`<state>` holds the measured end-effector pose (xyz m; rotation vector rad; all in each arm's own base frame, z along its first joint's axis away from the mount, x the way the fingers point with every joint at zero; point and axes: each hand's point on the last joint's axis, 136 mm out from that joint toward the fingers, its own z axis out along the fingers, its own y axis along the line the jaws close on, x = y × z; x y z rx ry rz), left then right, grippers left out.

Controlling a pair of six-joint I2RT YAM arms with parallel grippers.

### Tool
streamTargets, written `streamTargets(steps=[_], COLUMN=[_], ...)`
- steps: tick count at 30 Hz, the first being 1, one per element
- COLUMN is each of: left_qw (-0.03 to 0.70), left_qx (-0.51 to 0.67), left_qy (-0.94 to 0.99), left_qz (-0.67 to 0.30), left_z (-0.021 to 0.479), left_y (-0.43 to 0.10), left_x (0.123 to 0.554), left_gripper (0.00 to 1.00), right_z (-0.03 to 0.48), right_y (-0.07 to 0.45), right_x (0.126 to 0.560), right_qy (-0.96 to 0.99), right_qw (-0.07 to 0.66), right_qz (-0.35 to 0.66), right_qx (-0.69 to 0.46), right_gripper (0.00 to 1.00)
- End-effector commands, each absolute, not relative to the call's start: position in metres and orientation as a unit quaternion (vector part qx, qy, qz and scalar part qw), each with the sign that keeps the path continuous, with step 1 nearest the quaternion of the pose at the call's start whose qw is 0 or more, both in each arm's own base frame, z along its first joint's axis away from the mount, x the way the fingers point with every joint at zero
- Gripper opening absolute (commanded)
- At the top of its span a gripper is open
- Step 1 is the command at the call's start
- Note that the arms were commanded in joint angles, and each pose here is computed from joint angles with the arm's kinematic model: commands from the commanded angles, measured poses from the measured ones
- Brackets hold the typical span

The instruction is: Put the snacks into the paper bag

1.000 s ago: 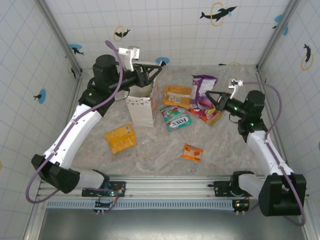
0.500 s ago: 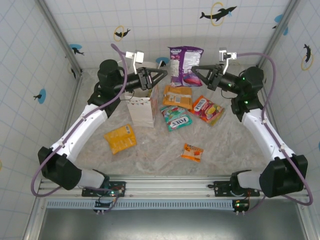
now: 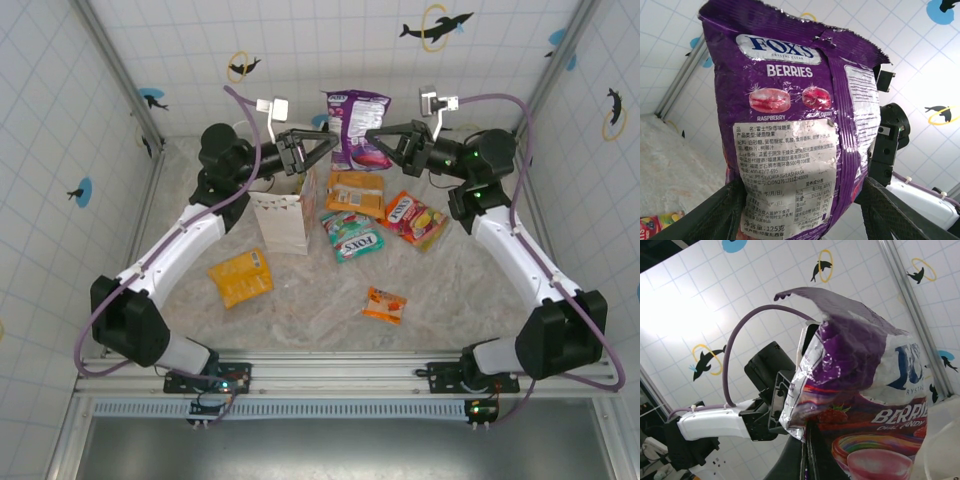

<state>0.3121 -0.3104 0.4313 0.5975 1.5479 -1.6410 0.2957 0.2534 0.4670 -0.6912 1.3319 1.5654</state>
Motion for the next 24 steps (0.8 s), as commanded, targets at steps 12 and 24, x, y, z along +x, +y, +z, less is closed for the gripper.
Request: streamTargets(steps=[12,24], left_qw=[0.401,0.408], left_qx=[0.262,0.299], left_qy=[0.557,0.495], left_qz=[-0.678,-0.706], left_z=[0.440,0.461], left_y=[-0.300,-0.296], left_x=[0.304,0.279], left_gripper=[0.75,0.52], right_z=[0.490,0.460], right_y=[0.251,0.249], right_x=[0.280,0.322], right_qy=[0.508,0.556], right_qw=[0.487,0.482], right_qz=[0.639,0.630], right_qx=[-0.311,-0.249], right_gripper=[0.00,0.00])
